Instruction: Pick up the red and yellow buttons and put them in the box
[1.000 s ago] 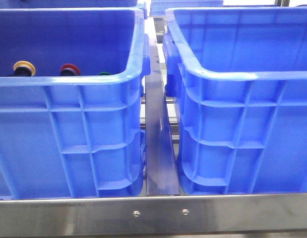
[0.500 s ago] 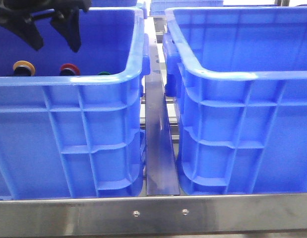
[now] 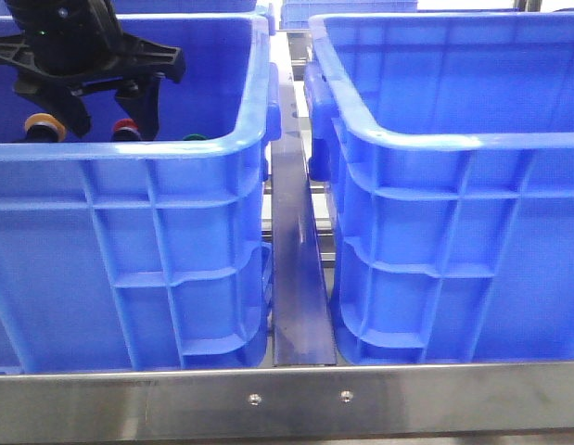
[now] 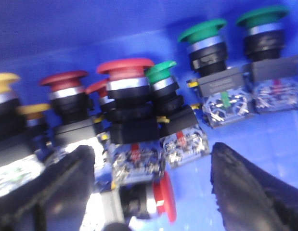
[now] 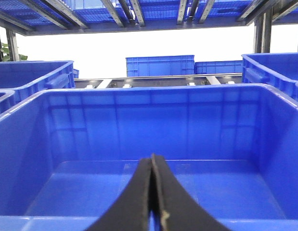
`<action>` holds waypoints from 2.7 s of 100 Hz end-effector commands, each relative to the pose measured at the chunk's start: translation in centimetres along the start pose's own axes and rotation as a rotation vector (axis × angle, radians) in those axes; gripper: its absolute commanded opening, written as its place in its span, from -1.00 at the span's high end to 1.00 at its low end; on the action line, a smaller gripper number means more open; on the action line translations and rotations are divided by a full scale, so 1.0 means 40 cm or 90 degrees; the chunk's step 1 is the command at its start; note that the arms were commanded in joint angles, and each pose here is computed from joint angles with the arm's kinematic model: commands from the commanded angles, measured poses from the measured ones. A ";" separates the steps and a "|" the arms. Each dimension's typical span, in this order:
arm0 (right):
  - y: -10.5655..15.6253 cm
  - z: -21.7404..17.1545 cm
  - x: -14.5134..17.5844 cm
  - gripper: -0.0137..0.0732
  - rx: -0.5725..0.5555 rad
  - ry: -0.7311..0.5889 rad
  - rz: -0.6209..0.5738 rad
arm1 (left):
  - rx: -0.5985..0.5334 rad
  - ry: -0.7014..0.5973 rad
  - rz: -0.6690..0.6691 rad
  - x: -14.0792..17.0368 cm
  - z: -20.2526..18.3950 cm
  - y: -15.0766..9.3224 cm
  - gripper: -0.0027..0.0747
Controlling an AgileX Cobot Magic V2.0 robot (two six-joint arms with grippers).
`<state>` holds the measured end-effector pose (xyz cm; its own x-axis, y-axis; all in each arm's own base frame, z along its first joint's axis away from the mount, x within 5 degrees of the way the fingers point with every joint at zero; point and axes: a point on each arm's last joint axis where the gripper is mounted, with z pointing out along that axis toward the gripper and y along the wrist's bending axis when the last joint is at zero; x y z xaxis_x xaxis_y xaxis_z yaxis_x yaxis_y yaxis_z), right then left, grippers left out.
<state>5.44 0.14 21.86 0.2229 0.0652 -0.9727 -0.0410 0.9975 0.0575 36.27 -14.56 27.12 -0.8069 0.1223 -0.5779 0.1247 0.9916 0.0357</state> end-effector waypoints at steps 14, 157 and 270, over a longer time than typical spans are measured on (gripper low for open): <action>0.001 -0.005 -0.017 0.84 -0.001 -0.059 -0.012 | 0.010 -0.071 -0.042 -0.049 -0.031 0.037 -0.29; 0.001 -0.005 -0.017 0.84 -0.001 -0.059 -0.012 | 0.074 -0.189 0.059 -0.033 -0.327 -0.026 0.98; 0.040 -0.003 -0.306 0.84 -0.039 0.134 0.146 | 0.316 -0.301 0.296 0.112 -0.566 -0.288 0.98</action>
<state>2.55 0.61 31.18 0.0983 0.2588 -0.9609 -0.1187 0.9617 0.2469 18.82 -24.89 39.74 -0.3847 0.4600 -0.8002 0.7007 0.7099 0.0712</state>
